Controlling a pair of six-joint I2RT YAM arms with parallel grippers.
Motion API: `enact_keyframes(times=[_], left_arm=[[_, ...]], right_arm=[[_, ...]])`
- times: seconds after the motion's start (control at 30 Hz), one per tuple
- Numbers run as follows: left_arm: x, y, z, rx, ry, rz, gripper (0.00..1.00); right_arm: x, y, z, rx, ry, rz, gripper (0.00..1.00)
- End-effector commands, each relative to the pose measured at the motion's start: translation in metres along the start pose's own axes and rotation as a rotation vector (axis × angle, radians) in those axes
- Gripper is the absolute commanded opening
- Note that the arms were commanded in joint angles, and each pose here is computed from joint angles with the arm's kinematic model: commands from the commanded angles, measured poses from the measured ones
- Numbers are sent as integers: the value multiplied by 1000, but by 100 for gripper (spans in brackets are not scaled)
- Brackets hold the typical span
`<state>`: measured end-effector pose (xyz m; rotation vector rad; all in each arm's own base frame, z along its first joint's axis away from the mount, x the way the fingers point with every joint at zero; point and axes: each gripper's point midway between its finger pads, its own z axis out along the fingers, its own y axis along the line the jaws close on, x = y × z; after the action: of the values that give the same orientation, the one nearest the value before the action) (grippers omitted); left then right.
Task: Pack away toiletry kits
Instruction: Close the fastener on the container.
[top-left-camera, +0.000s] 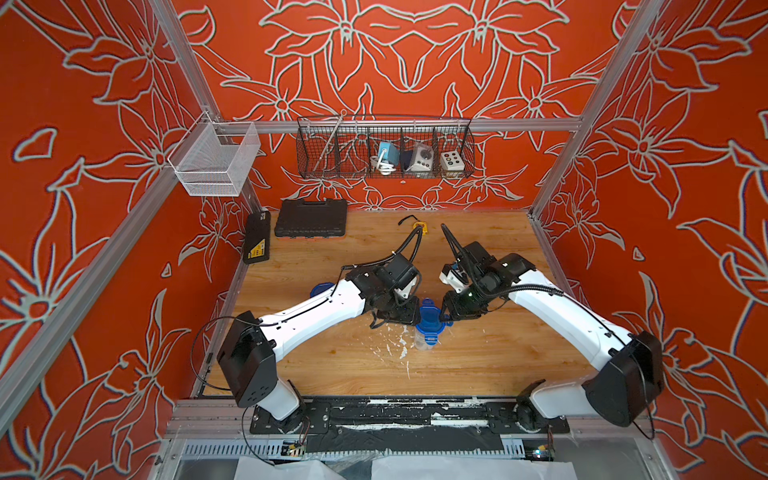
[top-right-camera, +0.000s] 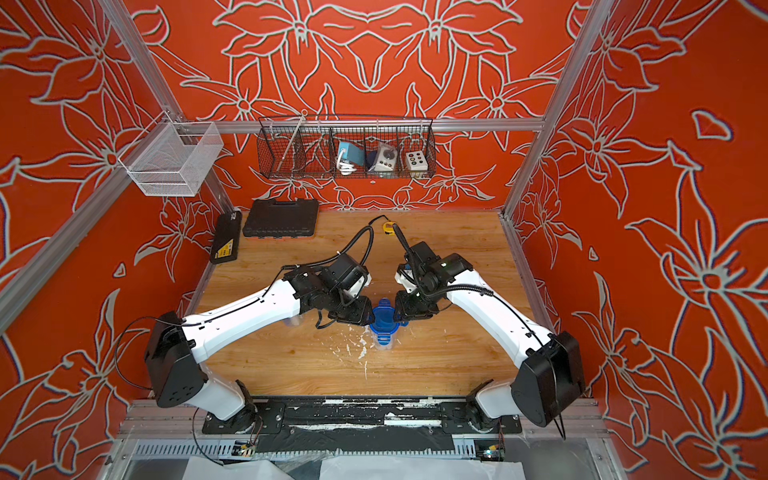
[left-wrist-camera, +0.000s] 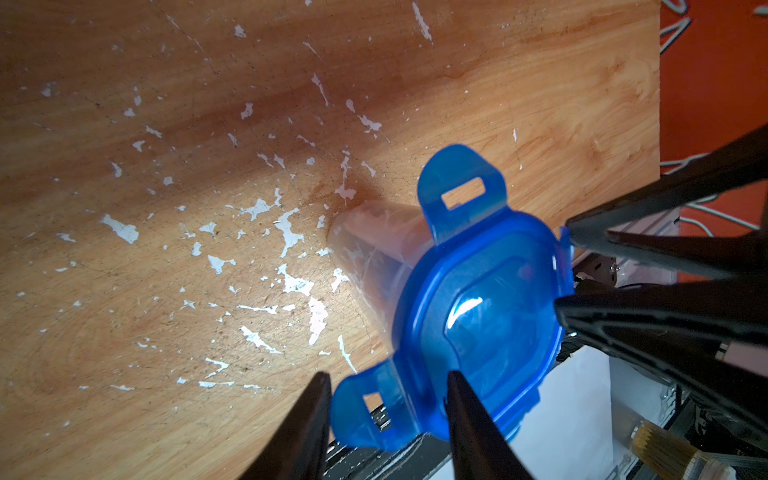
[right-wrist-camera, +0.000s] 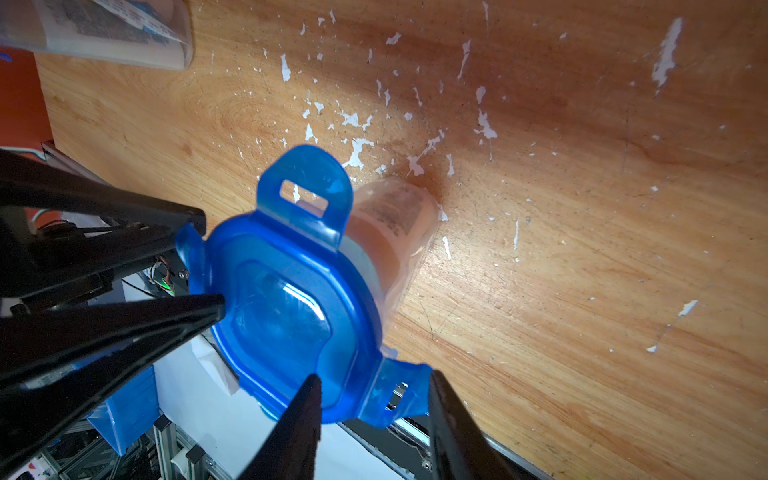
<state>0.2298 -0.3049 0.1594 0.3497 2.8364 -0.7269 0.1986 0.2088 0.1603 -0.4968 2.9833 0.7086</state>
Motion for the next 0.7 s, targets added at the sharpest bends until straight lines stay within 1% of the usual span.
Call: enact_keyframes(times=[0.0, 0.1, 0.2, 0.5, 0.57, 0.67], left_arm=[[6, 1, 8, -6, 24, 2, 44], [8, 4, 10, -25, 28, 8, 44], [7, 9, 8, -55, 21, 7, 50], [-4, 24, -11, -195, -29, 39, 56], [-8, 20, -18, -206, -45, 45, 56], [-7, 4, -23, -175, -53, 45, 49]], right_arm=[[8, -2, 9, 3, 41, 0, 43], [9, -3, 11, 1, 50, -1, 43], [9, -4, 10, 8, 48, -5, 43], [12, -7, 12, 21, 57, -7, 43], [11, -6, 11, 21, 54, -10, 43], [11, -6, 11, 22, 53, -9, 44]])
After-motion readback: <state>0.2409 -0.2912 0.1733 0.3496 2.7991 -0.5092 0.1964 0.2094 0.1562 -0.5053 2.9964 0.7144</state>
